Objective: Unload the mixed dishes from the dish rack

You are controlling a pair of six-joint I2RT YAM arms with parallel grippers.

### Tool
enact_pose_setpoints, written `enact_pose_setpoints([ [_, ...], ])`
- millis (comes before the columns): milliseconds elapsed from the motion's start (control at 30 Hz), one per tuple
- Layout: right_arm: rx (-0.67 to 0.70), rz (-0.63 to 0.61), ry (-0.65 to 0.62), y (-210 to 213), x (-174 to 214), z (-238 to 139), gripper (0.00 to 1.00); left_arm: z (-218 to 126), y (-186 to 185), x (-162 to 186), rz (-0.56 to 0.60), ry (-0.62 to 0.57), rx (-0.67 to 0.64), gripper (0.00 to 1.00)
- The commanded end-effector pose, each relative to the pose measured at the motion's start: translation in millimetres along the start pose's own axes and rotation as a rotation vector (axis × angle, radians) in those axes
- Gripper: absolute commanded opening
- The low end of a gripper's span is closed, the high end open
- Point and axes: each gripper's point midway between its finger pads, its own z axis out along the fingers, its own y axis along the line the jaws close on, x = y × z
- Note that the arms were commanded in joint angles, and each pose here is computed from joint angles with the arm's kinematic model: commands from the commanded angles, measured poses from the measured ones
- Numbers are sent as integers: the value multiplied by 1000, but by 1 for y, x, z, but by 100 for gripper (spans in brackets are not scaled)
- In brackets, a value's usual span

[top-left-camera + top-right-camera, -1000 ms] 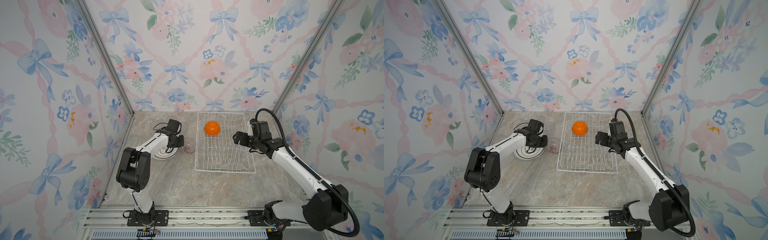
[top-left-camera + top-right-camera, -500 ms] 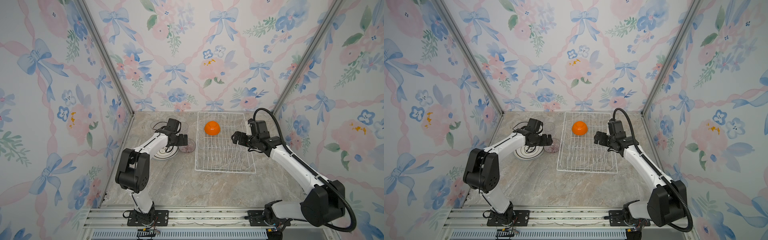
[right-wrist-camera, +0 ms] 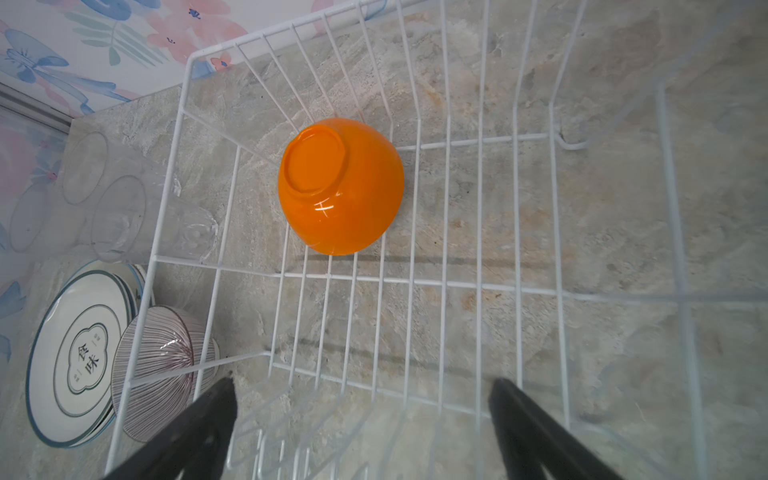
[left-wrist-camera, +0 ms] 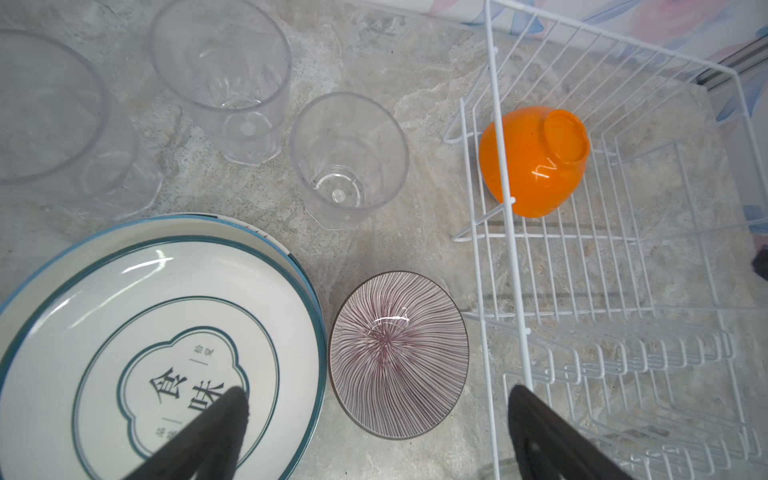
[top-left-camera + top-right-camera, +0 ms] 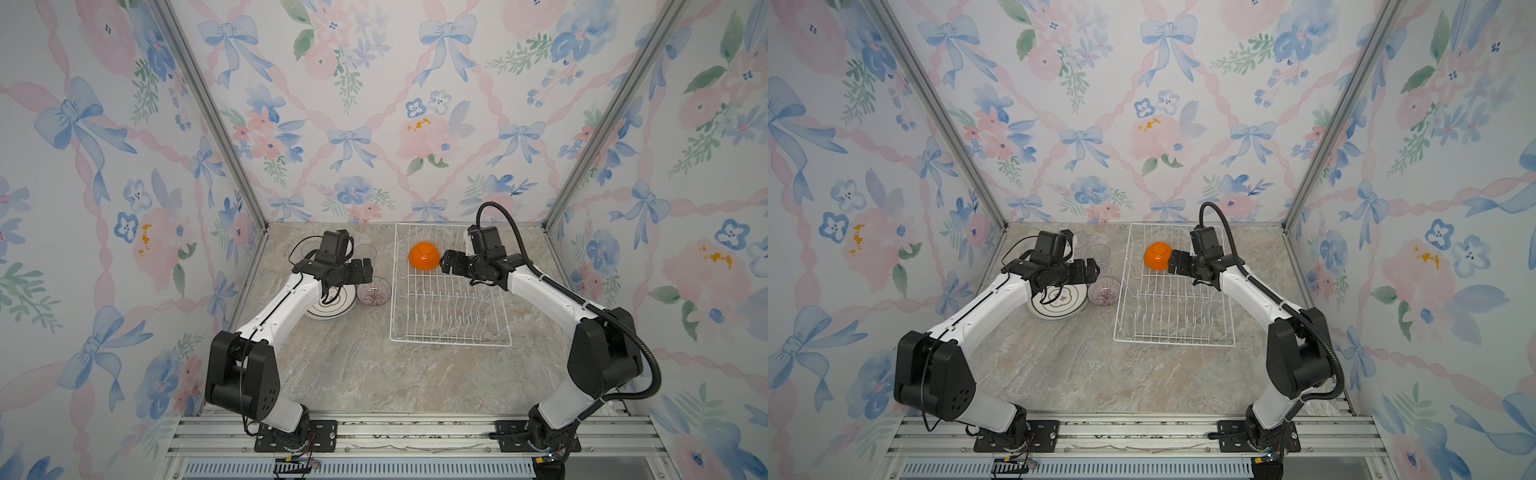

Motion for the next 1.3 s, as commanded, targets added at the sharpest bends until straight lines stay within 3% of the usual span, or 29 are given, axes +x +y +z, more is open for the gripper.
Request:
enact_pose_setpoints([
  [0,-21,-43,-36,18,-18,23,97,-11,0,7,4,-15,1,98],
  [400,62,-179,-65,27,-31,95,97,-16,10,20,7,-14,-32,98],
  [1000,106,-295,-37,29,-40,126,97,-5,13,21,-14,6,-53,98],
  [1267,79,-337,36,35,-30,133,97,-6,16,27,-27,14,-58,98],
])
